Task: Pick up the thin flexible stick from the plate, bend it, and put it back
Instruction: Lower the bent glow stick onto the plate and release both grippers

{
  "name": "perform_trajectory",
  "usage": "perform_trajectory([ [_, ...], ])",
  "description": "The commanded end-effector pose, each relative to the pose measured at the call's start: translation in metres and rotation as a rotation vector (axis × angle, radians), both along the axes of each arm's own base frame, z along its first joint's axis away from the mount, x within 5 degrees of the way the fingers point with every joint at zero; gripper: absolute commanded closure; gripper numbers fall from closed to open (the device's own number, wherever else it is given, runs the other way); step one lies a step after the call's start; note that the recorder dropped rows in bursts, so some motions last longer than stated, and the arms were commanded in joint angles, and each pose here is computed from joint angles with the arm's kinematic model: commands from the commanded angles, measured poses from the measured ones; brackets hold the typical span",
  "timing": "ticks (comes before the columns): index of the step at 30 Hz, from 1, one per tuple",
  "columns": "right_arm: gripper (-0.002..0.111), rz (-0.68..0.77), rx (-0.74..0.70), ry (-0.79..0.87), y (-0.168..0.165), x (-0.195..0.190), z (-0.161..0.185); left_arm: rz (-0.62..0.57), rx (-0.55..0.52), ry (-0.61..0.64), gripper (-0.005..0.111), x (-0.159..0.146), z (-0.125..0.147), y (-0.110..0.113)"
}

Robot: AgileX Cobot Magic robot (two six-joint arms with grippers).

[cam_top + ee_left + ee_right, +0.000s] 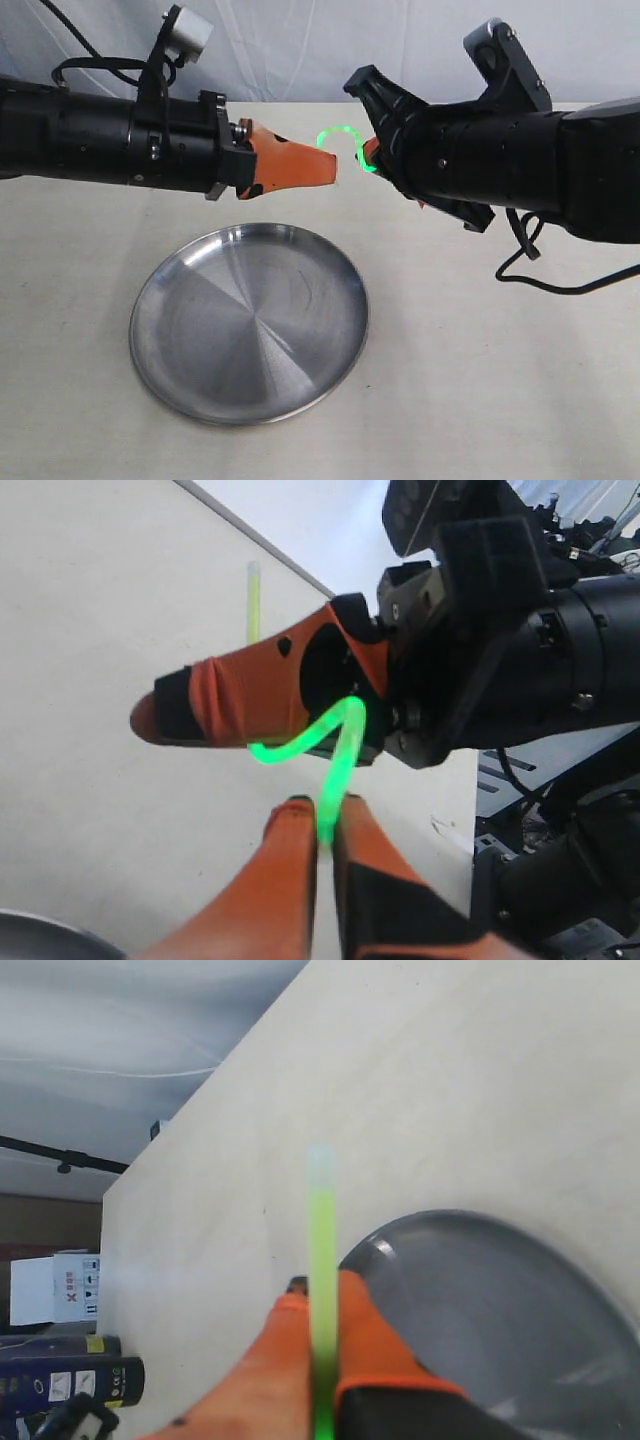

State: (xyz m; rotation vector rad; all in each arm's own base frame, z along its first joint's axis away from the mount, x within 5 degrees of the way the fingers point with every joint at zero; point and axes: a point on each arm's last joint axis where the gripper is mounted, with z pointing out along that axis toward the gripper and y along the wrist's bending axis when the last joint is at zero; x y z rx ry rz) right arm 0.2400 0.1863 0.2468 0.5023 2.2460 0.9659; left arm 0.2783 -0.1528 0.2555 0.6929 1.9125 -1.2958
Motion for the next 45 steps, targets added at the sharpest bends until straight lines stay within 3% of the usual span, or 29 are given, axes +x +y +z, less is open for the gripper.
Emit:
perform_trajectory([
  [1, 0.109, 0.050, -0.030, -0.054, 0.006, 0.004, 0.007, -0.026, -0.069, 0.000, 0.107, -0.003, 0.014, -0.002],
  [6, 0.109, 0.060, -0.030, -0.057, 0.006, 0.004, 0.007, -0.072, -0.084, 0.005, 0.107, -0.007, 0.015, -0.003],
  [12, 0.109, 0.092, -0.019, -0.056, 0.009, 0.002, 0.008, -0.085, -0.033, 0.112, 0.105, -0.010, 0.008, -0.002],
  [18, 0.109, 0.105, -0.014, -0.054, 0.010, 0.001, 0.008, -0.104, 0.010, 0.146, 0.057, -0.013, 0.004, -0.001],
  [21, 0.109, 0.079, -0.044, -0.069, 0.007, 0.003, 0.008, -0.137, 0.073, 0.159, 0.052, -0.017, -0.001, 0.000],
  [27, 0.109, -0.008, -0.169, -0.170, -0.007, 0.009, 0.014, -0.063, 0.258, 0.310, 0.053, -0.013, -0.018, 0.028],
  [31, 0.109, -0.006, -0.223, -0.218, -0.009, 0.011, 0.016, 0.023, 0.311, 0.429, 0.055, -0.009, -0.025, 0.046],
  [34, 0.109, 0.029, -0.248, -0.231, -0.007, 0.011, 0.014, 0.076, 0.299, 0.452, 0.059, -0.006, -0.022, 0.057],
  [36, 0.109, 0.056, -0.258, -0.218, -0.004, 0.012, 0.008, 0.109, 0.280, 0.440, 0.070, -0.005, -0.017, 0.064],
  [40, 0.109, 0.106, -0.266, -0.164, 0.004, 0.015, -0.009, 0.178, 0.264, 0.379, 0.107, -0.009, 0.002, 0.082],
  [45, 0.109, 0.167, -0.259, -0.087, 0.016, 0.019, -0.030, 0.234, 0.260, 0.280, 0.106, -0.022, 0.028, 0.095],
])
